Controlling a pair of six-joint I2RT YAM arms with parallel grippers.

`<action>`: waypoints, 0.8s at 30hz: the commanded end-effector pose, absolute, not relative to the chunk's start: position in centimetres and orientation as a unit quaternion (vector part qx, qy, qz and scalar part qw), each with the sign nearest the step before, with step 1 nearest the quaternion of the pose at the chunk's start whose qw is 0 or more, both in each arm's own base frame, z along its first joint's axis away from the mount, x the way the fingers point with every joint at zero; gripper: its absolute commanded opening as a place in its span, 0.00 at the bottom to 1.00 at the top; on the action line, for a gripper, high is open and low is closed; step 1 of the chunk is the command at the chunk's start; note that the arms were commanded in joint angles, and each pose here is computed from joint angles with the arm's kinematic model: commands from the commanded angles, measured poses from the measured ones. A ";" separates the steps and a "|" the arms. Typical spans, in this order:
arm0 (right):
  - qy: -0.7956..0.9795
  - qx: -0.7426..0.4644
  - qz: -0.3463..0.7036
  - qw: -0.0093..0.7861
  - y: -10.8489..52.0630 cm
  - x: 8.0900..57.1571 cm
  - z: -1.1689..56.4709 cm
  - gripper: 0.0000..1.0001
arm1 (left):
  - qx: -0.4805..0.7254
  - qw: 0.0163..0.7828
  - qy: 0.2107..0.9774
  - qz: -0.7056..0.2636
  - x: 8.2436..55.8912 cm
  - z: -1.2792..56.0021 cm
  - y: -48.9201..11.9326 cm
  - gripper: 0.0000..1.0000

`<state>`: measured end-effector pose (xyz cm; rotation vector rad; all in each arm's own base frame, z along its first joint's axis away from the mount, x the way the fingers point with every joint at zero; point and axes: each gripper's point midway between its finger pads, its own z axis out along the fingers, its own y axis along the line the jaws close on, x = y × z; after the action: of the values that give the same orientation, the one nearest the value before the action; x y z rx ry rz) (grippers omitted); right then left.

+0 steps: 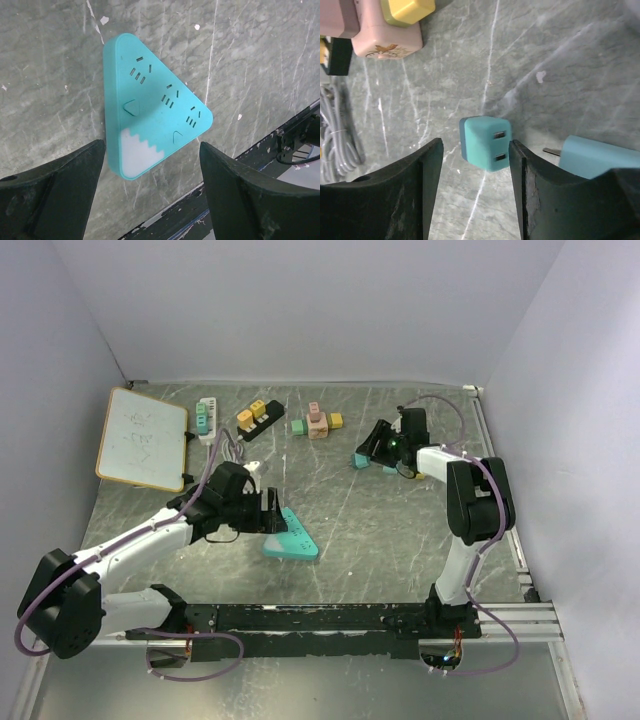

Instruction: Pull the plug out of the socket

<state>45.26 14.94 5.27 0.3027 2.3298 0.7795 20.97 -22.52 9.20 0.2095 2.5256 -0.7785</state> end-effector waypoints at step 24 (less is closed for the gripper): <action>0.858 -0.131 0.468 0.166 31.9 22.2 5.7 0.71 | 0.041 0.358 0.885 -0.294 23.1 16.3 -22.0 0.88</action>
<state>23.24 28.71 3.88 -0.3971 2.5321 1.1196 22.37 -21.98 13.94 0.1357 2.3480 -0.7615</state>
